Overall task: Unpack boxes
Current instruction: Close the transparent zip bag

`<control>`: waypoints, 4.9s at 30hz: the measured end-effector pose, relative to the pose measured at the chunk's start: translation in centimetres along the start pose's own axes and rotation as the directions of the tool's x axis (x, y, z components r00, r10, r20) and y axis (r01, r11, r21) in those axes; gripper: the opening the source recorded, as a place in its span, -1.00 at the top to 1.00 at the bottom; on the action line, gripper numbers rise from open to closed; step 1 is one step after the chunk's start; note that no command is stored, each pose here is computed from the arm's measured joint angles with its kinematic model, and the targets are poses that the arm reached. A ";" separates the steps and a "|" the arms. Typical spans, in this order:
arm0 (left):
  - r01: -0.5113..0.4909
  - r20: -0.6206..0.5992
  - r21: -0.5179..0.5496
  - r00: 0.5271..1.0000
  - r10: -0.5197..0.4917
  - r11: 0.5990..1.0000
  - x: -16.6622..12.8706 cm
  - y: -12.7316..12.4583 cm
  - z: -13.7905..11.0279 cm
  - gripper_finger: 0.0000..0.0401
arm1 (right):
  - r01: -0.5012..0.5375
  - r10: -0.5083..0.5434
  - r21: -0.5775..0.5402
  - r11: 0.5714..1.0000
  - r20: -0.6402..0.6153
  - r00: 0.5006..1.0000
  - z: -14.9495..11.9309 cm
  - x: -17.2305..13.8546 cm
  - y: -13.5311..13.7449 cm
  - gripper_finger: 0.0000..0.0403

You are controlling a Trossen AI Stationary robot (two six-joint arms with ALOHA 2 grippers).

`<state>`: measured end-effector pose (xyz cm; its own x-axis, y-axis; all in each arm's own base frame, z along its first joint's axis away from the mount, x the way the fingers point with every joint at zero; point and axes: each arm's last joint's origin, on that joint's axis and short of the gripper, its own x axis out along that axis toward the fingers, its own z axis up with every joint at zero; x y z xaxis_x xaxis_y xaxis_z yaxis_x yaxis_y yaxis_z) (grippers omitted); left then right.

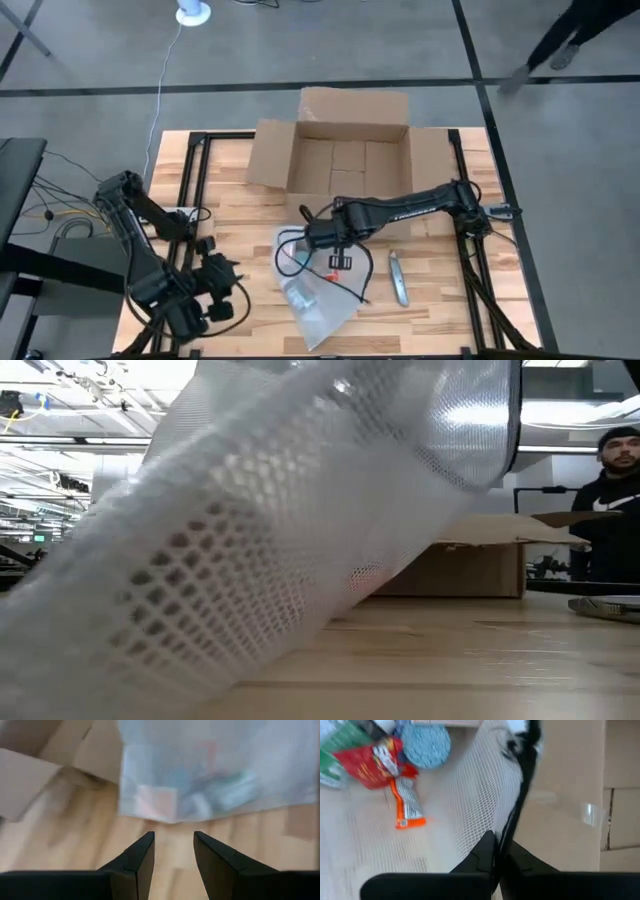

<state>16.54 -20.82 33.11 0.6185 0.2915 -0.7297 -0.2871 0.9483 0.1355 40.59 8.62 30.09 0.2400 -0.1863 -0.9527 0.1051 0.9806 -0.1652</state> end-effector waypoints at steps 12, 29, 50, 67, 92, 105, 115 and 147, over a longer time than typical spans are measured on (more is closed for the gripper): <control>-0.019 0.357 -0.103 0.933 0.055 0.995 4.3 0.4 8.7 0.39 | -0.005 0.003 0.049 0.999 0.041 0.999 0.9 0.6 -1.1 1.00; 0.004 0.068 -0.137 0.998 0.006 0.991 13.1 -0.7 9.1 0.39 | 0.035 -0.034 0.027 0.999 -0.063 0.997 0.1 0.8 -2.1 1.00; -0.221 -0.187 -0.027 0.959 0.212 0.975 6.4 0.5 2.5 0.39 | -0.082 0.085 0.046 0.996 -0.064 0.994 -1.4 -0.5 3.3 1.00; 0.021 -0.057 -0.018 0.998 -0.022 1.000 5.7 -2.6 3.0 0.39 | -0.368 0.365 -0.024 0.929 0.211 0.907 1.7 -1.3 4.9 0.47; 0.156 0.035 -0.050 0.987 -0.154 0.987 3.9 -4.8 2.2 0.39 | -0.101 0.078 -0.139 0.985 -0.163 0.984 -9.1 -4.6 13.6 0.21; 0.181 0.047 -0.003 0.982 -0.181 0.983 3.8 -5.1 2.3 0.39 | -0.313 0.305 0.158 0.937 0.072 0.950 -10.7 2.2 20.1 0.23; 0.185 0.047 -0.026 0.982 -0.184 0.982 3.8 -5.2 2.3 0.39 | -0.338 0.300 0.206 0.918 0.193 0.934 -5.8 7.3 14.9 0.23; 0.082 0.045 -0.576 0.997 -0.069 0.813 3.2 -5.5 1.6 0.48 | -0.544 0.332 0.062 0.837 0.733 0.594 3.7 8.0 9.4 0.23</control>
<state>21.28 -24.89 31.08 0.6693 0.2307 -0.7063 -0.6038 0.7228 -0.3360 47.06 16.07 21.82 0.8847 0.1704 -0.4339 0.0175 0.9180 0.3962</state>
